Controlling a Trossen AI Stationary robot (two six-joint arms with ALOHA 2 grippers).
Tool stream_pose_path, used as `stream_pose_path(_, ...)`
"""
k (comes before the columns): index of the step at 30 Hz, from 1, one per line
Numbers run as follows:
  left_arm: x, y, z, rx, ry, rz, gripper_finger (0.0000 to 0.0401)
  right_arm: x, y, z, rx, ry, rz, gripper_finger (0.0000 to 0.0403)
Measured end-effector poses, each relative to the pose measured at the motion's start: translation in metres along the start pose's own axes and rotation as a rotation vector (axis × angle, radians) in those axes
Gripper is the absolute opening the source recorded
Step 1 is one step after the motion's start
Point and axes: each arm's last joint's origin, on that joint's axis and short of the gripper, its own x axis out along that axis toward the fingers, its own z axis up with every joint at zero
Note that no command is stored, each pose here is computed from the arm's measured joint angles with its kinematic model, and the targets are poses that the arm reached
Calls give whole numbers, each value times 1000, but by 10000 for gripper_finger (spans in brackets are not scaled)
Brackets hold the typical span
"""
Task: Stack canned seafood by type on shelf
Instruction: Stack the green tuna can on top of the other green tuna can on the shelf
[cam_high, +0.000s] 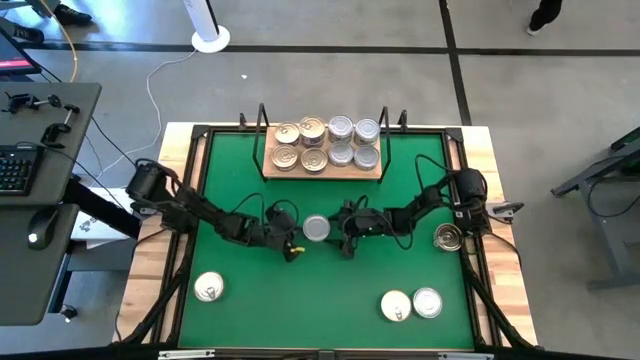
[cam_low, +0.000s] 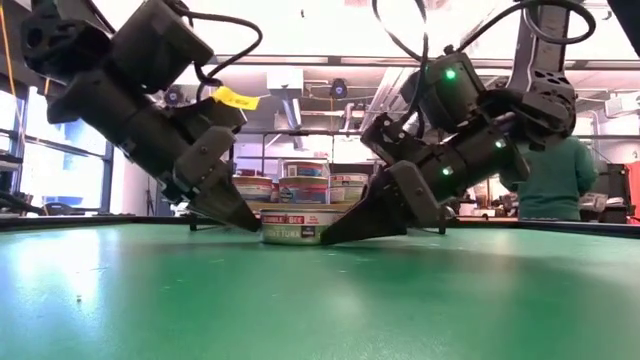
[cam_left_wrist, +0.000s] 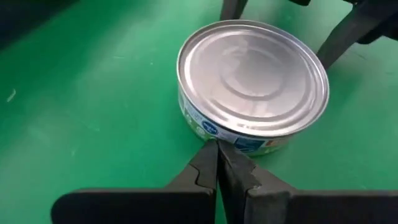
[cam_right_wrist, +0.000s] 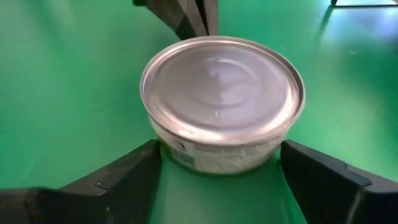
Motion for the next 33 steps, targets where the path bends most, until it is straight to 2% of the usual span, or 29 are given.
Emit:
stream_pose_path(7,10,5,3,-14,-16,-22,0,11,0,11,-26,40,-38,374)
stream_pose_path(12,14,3,2,11,-40,-42,0,15,-1,17,-22,49,-50,394)
stream_pose_path(22,14,1,5,38,-56,-68,0,14,0,16,-26,12,-15,394)
stream_pose_path(33,10,-6,1,60,-49,-82,0,13,3,15,-19,15,6,367)
